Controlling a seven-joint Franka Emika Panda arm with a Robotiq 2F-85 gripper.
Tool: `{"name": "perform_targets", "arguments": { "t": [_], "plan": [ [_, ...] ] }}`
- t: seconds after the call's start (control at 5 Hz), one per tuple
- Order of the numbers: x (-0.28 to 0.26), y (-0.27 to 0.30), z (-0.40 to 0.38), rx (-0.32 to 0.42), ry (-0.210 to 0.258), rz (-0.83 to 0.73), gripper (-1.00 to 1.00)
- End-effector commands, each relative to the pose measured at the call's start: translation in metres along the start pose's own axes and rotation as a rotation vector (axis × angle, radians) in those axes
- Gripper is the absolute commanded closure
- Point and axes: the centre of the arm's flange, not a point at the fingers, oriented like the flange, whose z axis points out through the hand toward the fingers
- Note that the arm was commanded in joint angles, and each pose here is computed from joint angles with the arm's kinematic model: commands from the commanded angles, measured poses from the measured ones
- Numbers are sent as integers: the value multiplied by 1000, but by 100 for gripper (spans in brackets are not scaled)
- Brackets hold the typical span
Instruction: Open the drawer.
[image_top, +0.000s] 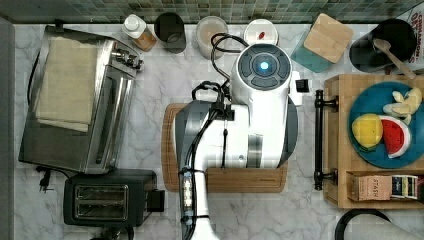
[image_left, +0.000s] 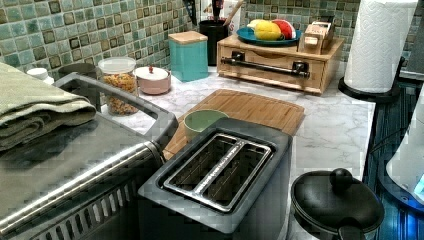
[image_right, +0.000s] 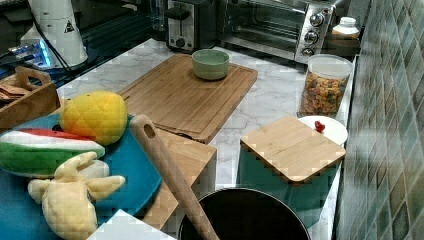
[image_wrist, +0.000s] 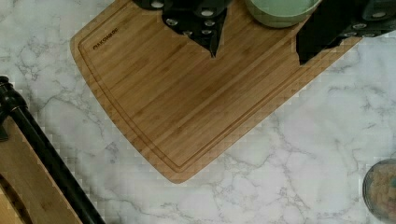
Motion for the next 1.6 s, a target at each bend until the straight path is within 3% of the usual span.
{"name": "perform_targets", "arguments": {
  "t": [0.2,0.6,0.8,1.0,1.2,1.4,1.6],
  "plan": [
    [0,1,3,-13,3,-4,-100],
    [7,56,33,-127,12,-302,-100],
    [12,108,59,-99,108,-426,-100],
    [24,134,68,-130,121,-477,-100],
    [43,156,81,-146,102,-538,-100],
    [52,170,96,-140,147,-571,-100],
    [56,172,104,-152,158,-592,-100]
  ]
}}
